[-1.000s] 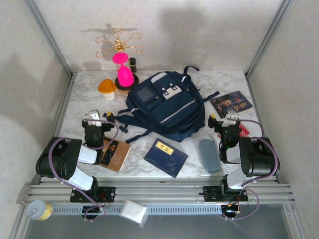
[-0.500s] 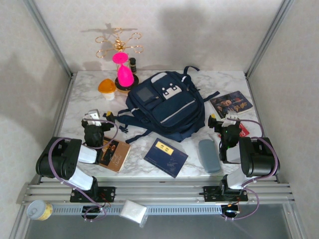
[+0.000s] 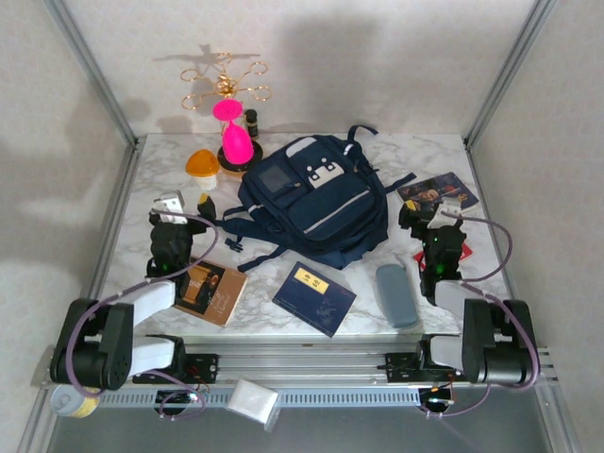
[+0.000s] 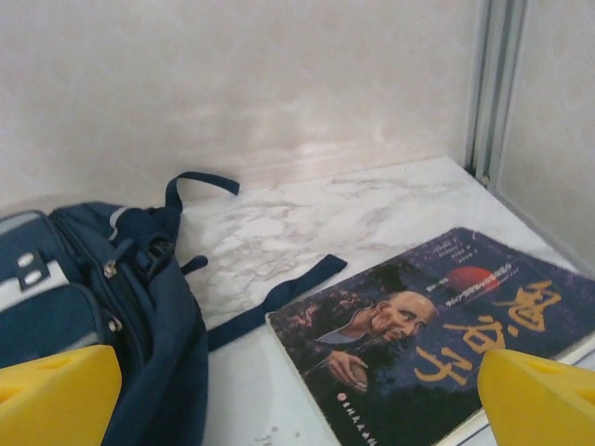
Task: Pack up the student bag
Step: Rotate the student bag at the top-center of the table.
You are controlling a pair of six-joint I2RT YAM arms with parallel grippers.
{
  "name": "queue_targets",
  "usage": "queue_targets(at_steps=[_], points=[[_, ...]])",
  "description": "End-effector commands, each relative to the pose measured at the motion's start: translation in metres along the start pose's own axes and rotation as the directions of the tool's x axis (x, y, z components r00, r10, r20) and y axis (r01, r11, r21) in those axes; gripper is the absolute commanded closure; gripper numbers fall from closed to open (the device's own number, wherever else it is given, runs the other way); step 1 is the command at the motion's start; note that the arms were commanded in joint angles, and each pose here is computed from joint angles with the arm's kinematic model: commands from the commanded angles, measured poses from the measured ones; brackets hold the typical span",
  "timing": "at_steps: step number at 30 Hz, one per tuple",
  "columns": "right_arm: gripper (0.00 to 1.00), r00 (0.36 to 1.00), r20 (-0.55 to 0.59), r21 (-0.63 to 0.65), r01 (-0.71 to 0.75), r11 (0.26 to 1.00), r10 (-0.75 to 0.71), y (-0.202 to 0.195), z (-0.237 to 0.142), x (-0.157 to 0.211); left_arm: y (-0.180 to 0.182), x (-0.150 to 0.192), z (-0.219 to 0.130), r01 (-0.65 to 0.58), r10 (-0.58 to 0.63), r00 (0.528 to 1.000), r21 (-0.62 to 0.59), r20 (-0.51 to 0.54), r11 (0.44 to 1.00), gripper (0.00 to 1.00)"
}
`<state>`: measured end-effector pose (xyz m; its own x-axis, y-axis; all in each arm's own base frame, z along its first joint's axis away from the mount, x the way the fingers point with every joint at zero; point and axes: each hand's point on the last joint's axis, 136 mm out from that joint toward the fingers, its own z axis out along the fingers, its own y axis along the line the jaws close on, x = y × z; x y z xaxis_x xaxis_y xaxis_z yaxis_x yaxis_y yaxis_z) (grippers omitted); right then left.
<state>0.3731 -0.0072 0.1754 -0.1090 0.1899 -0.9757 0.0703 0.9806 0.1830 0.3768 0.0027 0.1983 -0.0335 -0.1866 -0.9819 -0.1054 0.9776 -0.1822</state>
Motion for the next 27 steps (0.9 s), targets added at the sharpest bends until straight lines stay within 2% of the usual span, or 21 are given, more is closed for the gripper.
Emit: queue_targets(at_steps=[1,4,5,7,14,20,22,27], points=[[0.01,0.96,-0.11,0.148,-0.241,0.959,0.258,-0.015,0.002,0.004,-0.015,-0.013,-0.003,0.089,-0.086,0.995,0.074,-0.044,0.993,0.01],[0.01,0.917,-0.191,0.261,-0.296,0.919,0.35,-0.026,0.0,0.014,-0.019,-0.033,-0.008,0.227,-0.225,0.974,0.077,-0.038,0.971,0.01],[0.01,0.902,-0.212,0.262,-0.319,0.911,0.377,-0.025,0.0,0.018,-0.017,-0.037,-0.008,0.278,-0.276,0.96,0.062,-0.044,0.959,0.01],[0.01,0.878,-0.279,0.203,-0.342,0.917,0.39,-0.011,0.0,0.022,-0.013,-0.039,-0.01,0.351,-0.349,0.935,0.024,-0.063,0.936,0.01],[0.01,0.767,-0.477,0.085,-0.445,0.891,0.429,0.033,-0.008,0.037,-0.029,-0.03,-0.021,0.491,-0.475,0.859,0.047,-0.189,0.87,0.01],[0.01,0.67,-0.637,0.043,-0.463,0.885,0.381,0.07,-0.015,0.057,-0.043,0.0,-0.045,0.669,-0.64,0.715,0.009,-0.283,0.743,0.01],[0.01,0.651,-0.668,0.033,-0.458,0.888,0.361,0.081,-0.016,0.061,-0.054,0.019,-0.053,0.686,-0.652,0.676,-0.028,-0.342,0.727,0.01],[0.01,0.598,-0.737,0.009,-0.456,0.89,0.314,0.1,-0.012,0.078,-0.089,0.052,-0.071,0.702,-0.645,0.618,-0.054,-0.45,0.71,0.01]])
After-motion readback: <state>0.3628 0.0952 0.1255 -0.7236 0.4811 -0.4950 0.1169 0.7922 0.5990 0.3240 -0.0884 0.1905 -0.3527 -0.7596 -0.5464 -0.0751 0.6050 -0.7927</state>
